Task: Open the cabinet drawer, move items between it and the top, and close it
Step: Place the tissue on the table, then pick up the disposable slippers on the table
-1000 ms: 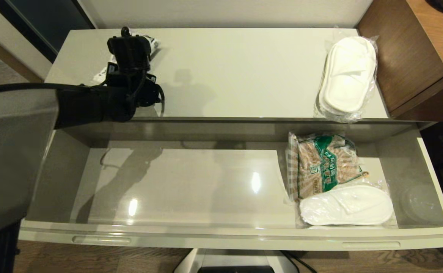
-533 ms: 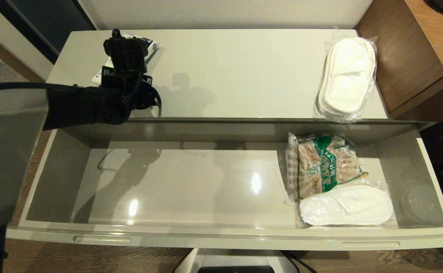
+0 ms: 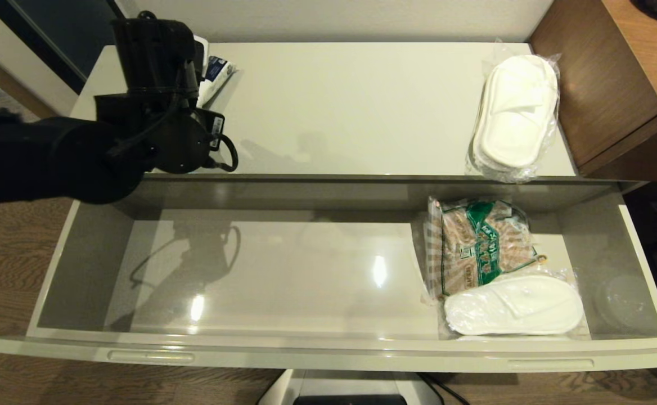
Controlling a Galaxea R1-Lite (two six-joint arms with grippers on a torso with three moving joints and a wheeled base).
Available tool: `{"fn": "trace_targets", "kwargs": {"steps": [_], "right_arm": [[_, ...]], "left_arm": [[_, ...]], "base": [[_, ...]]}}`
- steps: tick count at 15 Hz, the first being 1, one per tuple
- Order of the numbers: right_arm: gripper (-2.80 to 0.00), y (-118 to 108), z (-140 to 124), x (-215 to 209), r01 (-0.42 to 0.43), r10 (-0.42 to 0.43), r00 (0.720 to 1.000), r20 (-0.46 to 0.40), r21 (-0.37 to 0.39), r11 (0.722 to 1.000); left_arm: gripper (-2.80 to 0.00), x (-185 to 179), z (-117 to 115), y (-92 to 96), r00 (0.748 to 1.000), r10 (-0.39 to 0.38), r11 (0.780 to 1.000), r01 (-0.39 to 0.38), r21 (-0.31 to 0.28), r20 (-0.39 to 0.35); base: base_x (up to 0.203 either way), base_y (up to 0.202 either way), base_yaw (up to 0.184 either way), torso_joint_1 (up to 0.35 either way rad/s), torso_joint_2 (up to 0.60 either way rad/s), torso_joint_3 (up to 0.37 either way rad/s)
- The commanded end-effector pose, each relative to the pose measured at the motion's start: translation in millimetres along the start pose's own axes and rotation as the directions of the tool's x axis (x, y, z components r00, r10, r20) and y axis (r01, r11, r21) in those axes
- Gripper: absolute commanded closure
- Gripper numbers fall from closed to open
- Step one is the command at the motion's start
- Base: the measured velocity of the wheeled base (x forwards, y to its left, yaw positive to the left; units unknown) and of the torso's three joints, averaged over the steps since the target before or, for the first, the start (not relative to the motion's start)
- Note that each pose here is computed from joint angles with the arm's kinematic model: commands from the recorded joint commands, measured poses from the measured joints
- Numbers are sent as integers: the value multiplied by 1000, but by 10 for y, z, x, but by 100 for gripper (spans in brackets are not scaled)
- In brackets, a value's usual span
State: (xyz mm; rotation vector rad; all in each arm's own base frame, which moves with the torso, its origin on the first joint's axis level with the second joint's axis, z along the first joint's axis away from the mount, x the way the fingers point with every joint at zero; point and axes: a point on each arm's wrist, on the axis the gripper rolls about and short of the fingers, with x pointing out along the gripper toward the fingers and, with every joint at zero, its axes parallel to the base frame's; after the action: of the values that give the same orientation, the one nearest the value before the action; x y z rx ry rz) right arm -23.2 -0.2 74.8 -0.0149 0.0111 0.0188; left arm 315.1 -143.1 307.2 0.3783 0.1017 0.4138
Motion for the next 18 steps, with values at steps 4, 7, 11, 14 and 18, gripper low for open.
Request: {"fn": "trace_targets", "kwargs": {"steps": [4,7,11,14,18], "right_arm": [[0,0,-2,-12,-1,1,1000,16,-1,1000],[0,0,-2,-12,-1,1,1000,16,-1,1000],[0,0,-3,-7,1,-1,1000,26,-2,1000],[0,0,-3,-6,-1,1,1000,28,-1,1000],[0,0,-4,-6,1,-1,1000,27,-2,1000]], "left_arm": [[-280,-968,-159,908,999,-24,999,25,-32,39],[0,-1172,-723,1244,999,11,998,-8,62,-51],[0,-1434,-1239,1625,984,69,986,-43,158,-162],[0,-1817,-1078,2136,979,38,988,-6,155,-199],[0,-2618,-1482,2685,951,-64,994,86,59,-303]], "base": [[0,0,0,0,0,0],[0,0,0,0,0,0],[0,0,0,0,0,0],[0,0,0,0,0,0],[0,0,0,0,0,0]]}}
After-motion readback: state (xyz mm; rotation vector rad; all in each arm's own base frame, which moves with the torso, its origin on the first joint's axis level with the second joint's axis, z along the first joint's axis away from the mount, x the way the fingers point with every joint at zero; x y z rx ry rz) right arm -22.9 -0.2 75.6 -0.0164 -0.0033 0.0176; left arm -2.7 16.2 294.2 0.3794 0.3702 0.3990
